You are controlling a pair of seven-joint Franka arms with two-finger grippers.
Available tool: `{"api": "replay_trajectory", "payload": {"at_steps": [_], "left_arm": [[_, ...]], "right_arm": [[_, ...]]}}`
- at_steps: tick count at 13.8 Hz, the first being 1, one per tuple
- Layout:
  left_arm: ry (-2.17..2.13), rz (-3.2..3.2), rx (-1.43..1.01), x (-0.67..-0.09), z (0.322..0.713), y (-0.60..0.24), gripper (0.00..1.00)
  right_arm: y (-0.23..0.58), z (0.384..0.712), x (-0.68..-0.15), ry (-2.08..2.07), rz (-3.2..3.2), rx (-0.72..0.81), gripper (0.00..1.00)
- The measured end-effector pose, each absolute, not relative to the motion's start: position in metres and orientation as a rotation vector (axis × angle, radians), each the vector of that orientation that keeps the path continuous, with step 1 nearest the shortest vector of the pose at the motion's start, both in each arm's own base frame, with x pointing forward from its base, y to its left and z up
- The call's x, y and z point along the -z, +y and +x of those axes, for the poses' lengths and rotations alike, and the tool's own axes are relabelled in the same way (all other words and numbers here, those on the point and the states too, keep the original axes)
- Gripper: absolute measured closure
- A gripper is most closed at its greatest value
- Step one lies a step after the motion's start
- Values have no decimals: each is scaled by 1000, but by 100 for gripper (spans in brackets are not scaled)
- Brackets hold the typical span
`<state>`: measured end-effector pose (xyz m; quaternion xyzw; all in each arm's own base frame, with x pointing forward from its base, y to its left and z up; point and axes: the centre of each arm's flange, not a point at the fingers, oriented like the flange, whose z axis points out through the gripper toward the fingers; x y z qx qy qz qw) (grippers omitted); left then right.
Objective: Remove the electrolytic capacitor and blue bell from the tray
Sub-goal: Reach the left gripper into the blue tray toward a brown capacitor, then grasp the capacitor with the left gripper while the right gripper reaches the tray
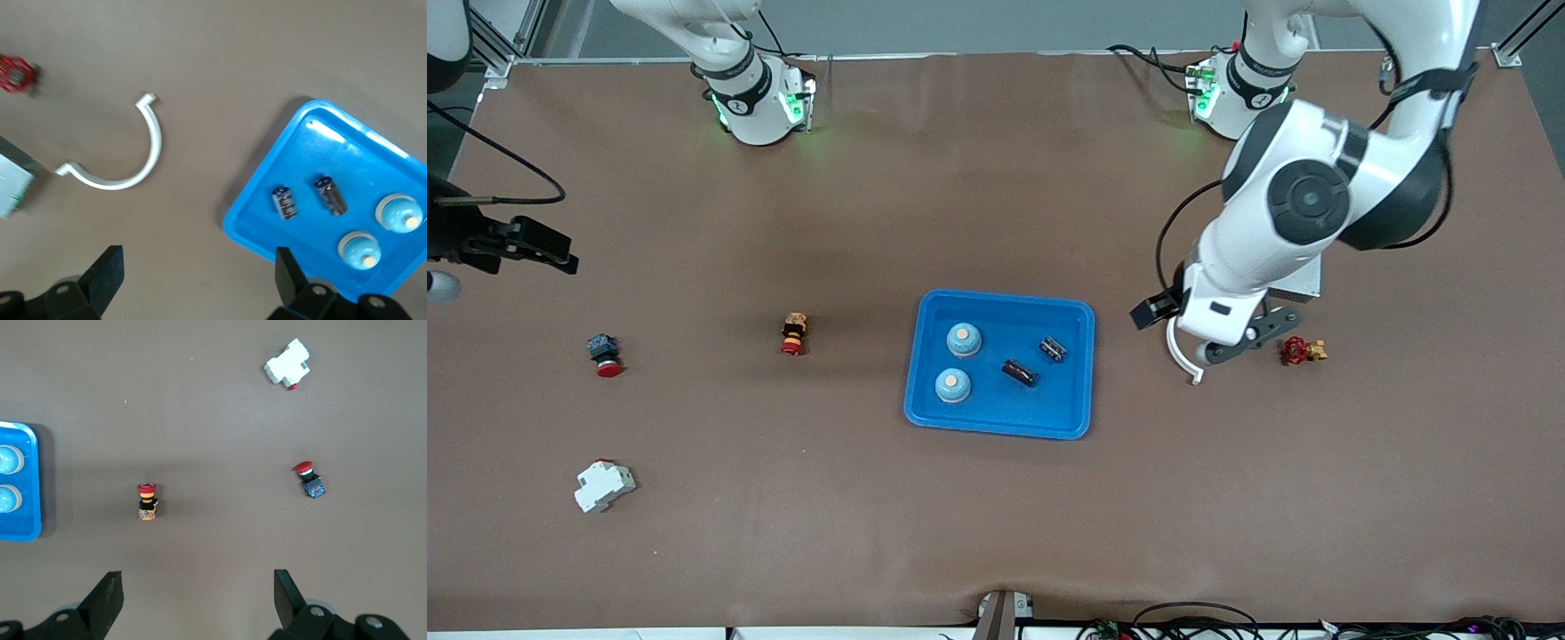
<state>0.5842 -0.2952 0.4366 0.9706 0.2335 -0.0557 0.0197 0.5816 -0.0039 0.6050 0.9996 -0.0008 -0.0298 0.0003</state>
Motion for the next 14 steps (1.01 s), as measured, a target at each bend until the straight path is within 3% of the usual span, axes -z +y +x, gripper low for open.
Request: {"api": "replay_trajectory", "payload": {"at_steps": [8,14], "left_arm": [[1060,2951,27,-314,563,-401,0],[1145,2930,-61,-237,547,-433,3]], "right_arm": [[40,597,-566,115,3132,195,0],[131,616,-502,272,3112,256,0]]}}
